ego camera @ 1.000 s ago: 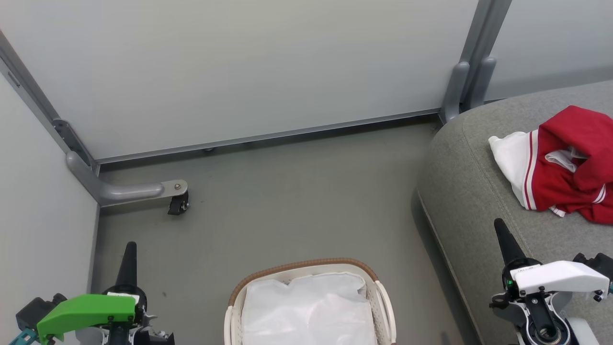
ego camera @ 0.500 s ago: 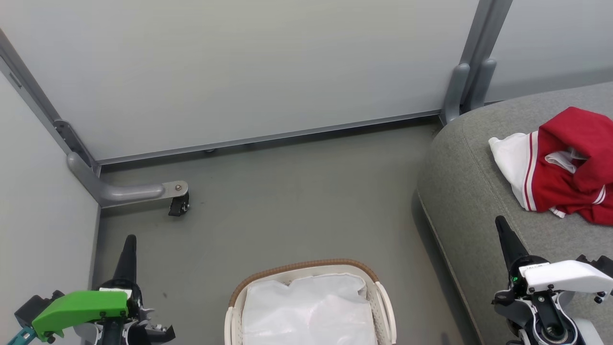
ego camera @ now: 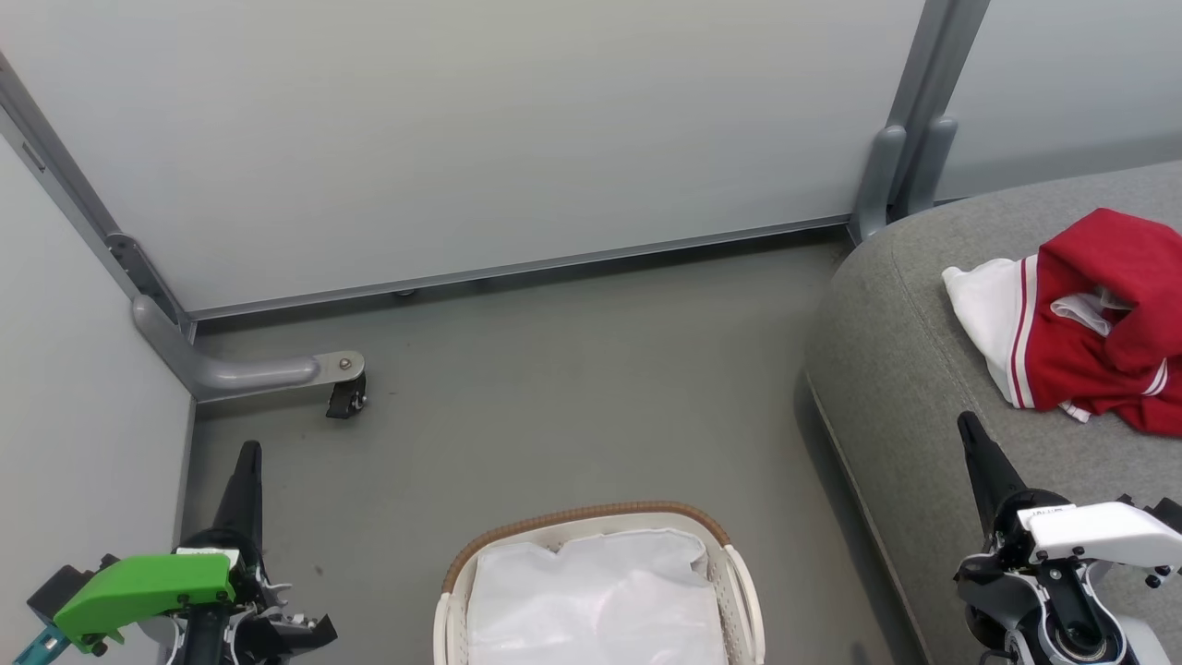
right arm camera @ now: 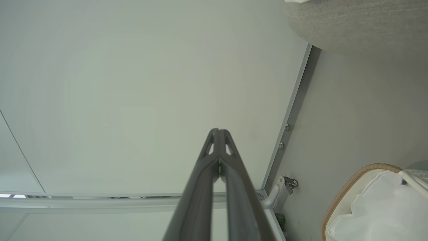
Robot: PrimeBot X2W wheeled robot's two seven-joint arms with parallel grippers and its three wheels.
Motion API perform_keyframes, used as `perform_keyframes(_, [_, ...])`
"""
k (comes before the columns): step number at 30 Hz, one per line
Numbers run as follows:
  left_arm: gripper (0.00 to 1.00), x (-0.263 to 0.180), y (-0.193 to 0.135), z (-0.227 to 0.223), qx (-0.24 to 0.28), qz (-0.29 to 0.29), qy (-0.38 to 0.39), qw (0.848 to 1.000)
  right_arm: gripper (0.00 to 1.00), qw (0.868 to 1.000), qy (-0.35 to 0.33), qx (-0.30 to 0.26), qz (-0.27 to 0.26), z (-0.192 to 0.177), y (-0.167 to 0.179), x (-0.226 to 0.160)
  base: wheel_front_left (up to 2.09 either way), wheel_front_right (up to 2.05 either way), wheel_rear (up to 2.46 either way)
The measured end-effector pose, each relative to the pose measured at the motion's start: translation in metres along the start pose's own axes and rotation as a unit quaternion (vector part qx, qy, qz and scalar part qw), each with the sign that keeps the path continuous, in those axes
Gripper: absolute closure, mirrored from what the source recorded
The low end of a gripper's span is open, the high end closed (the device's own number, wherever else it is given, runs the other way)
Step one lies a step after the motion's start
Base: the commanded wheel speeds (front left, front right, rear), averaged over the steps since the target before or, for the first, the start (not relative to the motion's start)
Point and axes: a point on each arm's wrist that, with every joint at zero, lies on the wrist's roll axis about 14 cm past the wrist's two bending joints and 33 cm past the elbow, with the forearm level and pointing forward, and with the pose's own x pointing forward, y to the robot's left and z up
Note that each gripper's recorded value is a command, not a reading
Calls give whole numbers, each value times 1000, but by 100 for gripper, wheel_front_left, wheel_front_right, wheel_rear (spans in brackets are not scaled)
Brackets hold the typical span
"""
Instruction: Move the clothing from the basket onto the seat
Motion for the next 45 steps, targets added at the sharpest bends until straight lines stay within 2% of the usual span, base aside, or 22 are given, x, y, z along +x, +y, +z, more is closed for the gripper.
perform_keyframes(11, [100, 2, -9, 1, -33, -16, 2, 999, 100, 999, 2, 38, 11, 1, 5, 0, 0, 0, 0])
perform_keyframes(45, [100, 2, -10, 1, -33, -16, 2, 999, 100, 999, 2, 38, 11, 1, 6, 0, 0, 0, 0])
